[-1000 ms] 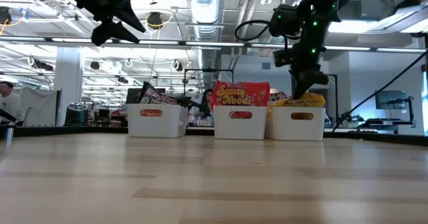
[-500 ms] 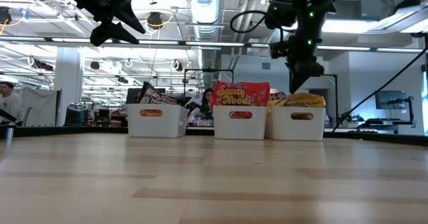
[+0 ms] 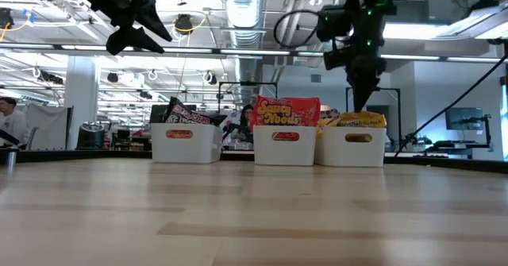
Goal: Sort Maruchan noodles
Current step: Put the yellow noodle pack into the right white bin
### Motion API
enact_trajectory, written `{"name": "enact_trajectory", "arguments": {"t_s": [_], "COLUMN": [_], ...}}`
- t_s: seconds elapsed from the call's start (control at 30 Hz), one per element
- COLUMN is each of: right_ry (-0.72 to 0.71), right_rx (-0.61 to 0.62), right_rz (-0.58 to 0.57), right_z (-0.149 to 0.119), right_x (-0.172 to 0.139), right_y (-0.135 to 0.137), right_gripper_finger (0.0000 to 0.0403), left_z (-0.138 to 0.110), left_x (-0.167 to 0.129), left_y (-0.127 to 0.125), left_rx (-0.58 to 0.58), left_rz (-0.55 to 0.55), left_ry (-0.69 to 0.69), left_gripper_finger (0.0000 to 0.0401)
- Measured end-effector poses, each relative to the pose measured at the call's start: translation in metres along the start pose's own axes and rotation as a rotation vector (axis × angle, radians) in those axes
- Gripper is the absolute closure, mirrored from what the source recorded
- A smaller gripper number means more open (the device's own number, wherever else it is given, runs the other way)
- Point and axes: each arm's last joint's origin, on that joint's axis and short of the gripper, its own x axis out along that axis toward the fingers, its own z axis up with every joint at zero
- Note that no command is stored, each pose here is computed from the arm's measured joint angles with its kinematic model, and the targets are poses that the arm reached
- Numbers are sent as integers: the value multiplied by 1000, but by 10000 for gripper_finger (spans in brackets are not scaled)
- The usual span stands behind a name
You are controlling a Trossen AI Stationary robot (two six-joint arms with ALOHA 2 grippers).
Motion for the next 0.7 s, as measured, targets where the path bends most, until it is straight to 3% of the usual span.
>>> {"name": "enact_trajectory", "arguments": {"t_s": [0.47,0.7], "right_ry": [97,133], "right_rx": [25,47], "right_rz": [39,80], "right_z": [7,8], "right_x": [47,47], "right_y": [-22,-21], "right_gripper_finger": [355,376], "left_z": [0,0], "left_x": [0,0], "left_y": [0,0], "left_rx": [0,1], "left_rz": [-1,0], "left_ry": [0,1], "left_gripper_finger": [237,237]}}
